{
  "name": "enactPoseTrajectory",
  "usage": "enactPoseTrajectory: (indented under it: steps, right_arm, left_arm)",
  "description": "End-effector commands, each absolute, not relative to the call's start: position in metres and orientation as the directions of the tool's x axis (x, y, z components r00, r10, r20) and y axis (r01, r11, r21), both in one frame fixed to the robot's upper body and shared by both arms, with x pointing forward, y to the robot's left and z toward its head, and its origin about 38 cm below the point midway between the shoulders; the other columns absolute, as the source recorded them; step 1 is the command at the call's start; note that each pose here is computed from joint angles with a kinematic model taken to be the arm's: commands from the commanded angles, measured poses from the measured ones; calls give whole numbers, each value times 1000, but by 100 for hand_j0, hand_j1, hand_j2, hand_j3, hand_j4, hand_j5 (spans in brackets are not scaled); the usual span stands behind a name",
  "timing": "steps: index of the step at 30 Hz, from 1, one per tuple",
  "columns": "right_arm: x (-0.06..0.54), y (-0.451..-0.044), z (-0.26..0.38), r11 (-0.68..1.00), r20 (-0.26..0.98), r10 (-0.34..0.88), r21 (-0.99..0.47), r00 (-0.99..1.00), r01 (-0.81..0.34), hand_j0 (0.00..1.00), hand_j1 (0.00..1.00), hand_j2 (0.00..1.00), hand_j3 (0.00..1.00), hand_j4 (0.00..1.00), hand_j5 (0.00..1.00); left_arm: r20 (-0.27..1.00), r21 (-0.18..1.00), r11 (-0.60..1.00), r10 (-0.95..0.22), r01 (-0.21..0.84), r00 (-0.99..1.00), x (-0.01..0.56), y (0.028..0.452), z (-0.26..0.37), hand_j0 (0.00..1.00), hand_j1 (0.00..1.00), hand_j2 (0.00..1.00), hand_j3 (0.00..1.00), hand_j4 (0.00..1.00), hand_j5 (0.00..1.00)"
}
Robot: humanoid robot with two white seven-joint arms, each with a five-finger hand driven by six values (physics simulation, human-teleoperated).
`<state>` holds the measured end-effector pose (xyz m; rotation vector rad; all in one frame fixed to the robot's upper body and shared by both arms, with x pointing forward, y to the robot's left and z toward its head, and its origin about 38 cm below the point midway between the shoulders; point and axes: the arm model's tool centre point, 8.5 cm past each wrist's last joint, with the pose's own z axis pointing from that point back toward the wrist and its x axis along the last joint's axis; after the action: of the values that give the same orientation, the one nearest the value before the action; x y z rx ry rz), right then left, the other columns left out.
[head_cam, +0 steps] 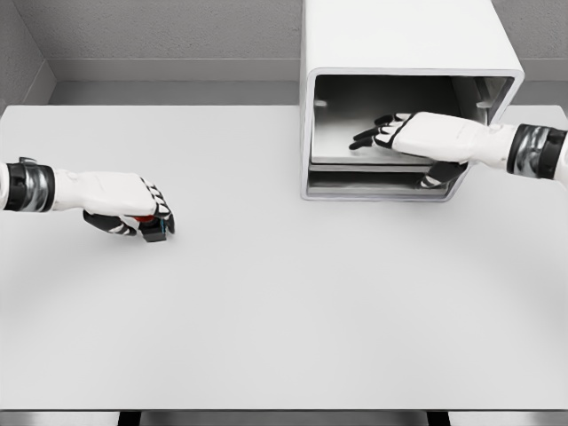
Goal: Slide open multi-storey tabletop storage cabinets and put open load switch and slide close multi-storey tabletop storage cabinets
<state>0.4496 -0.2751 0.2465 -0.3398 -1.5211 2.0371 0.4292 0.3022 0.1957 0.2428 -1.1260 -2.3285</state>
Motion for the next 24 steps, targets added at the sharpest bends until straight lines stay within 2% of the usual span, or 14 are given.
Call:
enactPoseTrajectory:
  steps: [1,8,12,15,20,24]
  right_arm:
    - [445,-269,249,-192,132,545,-942,-828,-277,100,100,100,100,100,100]
    - [433,-275,250,-225,107,528,-939,-843,-261,100,100,100,100,100,100]
    - [432,-277,247,-227,112,529,-936,-841,-268,100,100,100,100,100,100]
    - [431,-277,245,-227,116,528,-935,-841,-272,100,100,100,100,100,100]
    - [426,-285,247,-237,105,536,-933,-837,-269,100,100,100,100,100,100]
    - [424,-283,247,-240,104,529,-934,-842,-266,100,100,100,100,100,100]
  left_arm:
    - [69,767,-509,-542,392,-837,430,304,195,69,69,69,69,69,69]
    - [68,768,-508,-541,390,-838,430,303,195,68,68,68,68,68,68]
    - [68,767,-509,-541,391,-838,430,303,195,55,55,55,55,55,55]
    - [68,767,-509,-541,391,-838,430,303,195,54,54,54,54,54,54]
    - [68,767,-509,-540,390,-839,429,303,195,41,41,41,41,41,41]
    - [68,769,-509,-537,387,-841,429,302,196,38,38,38,38,38,38]
